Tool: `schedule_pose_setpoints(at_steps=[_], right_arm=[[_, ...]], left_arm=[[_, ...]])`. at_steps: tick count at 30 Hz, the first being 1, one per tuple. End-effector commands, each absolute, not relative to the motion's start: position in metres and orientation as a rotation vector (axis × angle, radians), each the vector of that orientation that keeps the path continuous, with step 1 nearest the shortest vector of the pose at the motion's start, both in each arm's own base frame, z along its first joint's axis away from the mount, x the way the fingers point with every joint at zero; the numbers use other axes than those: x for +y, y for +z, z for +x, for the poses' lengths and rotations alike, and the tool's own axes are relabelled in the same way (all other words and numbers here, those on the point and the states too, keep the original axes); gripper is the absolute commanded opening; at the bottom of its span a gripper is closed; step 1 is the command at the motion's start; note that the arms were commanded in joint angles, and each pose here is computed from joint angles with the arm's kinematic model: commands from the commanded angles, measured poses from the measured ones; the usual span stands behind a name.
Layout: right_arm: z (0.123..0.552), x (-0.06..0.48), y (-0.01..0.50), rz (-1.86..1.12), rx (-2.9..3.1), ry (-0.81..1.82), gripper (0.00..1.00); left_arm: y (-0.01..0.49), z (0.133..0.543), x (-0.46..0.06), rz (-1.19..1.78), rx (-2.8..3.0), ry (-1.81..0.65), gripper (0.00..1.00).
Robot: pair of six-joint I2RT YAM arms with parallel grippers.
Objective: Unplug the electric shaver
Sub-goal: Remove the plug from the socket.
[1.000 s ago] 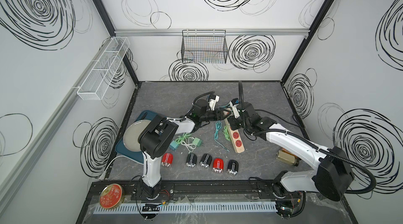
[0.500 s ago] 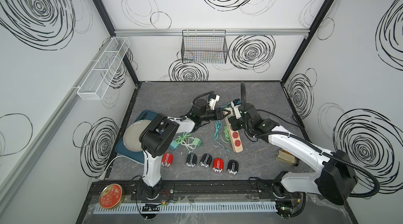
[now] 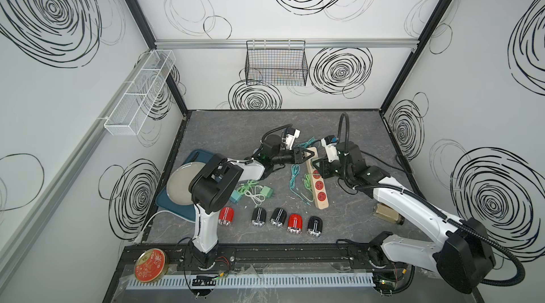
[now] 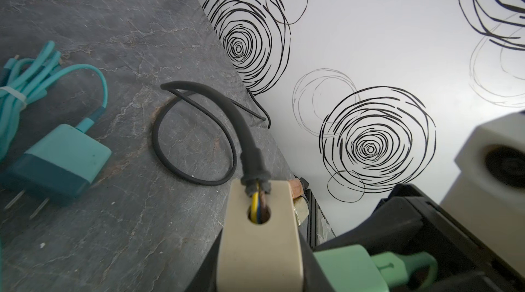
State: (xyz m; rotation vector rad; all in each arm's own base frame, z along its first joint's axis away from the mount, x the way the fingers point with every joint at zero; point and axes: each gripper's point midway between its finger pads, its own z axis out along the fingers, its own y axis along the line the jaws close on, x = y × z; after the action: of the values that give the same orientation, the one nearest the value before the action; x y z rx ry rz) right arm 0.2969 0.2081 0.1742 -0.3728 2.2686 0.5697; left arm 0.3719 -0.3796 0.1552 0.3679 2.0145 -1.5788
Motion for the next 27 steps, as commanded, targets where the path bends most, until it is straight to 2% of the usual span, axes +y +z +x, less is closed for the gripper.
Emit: schedule_pose_setpoints(at_steps=[1, 5, 13, 18, 27], right_arm=[[0.309, 0.203, 0.207, -0.325, 2.176, 0.514, 0.10], [0.308, 0.199, 0.196, -0.322, 2.199, 0.304, 0.07], [0.309, 0.202, 0.202, -0.285, 2.169, 0.118, 0.05], [0.299, 0.217, 0.209, -0.332, 2.156, 0.320, 0.06], [0.289, 0.209, 0.225, -0.300, 2.106, 0.642, 0.07]], left_arm=[[0.156, 0.378, -0.371, 0.417, 1.976, -1.513, 0.22], [0.153, 0.380, -0.372, 0.419, 1.999, -1.484, 0.22], [0.145, 0.382, -0.369, 0.417, 2.031, -1.430, 0.21], [0.141, 0.383, -0.367, 0.419, 2.037, -1.412, 0.21], [0.145, 0.387, -0.367, 0.407, 2.023, -1.424, 0.21]])
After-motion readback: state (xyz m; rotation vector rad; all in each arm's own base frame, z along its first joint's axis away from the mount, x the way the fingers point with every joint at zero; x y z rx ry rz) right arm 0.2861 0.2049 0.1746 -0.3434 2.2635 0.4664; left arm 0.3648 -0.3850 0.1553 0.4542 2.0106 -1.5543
